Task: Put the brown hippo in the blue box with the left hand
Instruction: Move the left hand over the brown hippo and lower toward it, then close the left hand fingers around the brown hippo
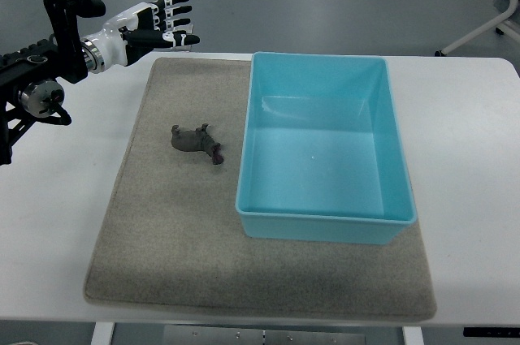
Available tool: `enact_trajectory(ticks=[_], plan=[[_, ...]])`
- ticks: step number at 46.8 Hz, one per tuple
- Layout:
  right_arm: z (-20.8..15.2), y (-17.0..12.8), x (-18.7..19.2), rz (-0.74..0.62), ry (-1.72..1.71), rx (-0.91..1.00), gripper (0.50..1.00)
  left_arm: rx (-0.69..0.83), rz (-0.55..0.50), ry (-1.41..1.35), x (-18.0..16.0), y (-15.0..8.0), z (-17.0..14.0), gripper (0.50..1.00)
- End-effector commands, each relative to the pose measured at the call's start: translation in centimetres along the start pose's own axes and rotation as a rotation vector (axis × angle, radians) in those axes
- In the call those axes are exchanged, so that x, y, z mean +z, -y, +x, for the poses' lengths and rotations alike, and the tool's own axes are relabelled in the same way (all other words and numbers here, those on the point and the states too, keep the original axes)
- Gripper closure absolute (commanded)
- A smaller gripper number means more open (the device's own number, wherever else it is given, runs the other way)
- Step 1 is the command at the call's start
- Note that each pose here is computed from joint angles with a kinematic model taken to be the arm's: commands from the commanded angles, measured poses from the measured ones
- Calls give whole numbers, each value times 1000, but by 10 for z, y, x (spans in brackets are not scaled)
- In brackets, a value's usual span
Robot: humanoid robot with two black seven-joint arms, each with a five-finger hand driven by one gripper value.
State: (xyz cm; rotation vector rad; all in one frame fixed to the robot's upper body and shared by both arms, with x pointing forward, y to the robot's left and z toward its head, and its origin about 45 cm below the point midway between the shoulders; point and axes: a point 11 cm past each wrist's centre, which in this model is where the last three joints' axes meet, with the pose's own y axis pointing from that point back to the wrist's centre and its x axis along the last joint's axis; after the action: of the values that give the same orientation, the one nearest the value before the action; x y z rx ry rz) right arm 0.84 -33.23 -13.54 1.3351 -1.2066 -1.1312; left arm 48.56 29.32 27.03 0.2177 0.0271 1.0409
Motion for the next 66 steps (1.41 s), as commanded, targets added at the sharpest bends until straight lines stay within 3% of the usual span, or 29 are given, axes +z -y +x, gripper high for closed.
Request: enact_trajectory(ticks=[1, 21, 50, 66], plan=[[0, 0, 0, 0, 1, 0, 564, -50, 24, 82, 3, -1, -9, 501], [0, 0, 0, 0, -1, 0, 564, -209, 141, 483, 5, -19, -25, 501], [0, 0, 0, 0, 1, 0, 564, -384, 194, 918, -2, -22, -53, 501], [0, 0, 0, 0, 1, 0, 564, -464, 171, 1043, -4, -24, -66, 504]])
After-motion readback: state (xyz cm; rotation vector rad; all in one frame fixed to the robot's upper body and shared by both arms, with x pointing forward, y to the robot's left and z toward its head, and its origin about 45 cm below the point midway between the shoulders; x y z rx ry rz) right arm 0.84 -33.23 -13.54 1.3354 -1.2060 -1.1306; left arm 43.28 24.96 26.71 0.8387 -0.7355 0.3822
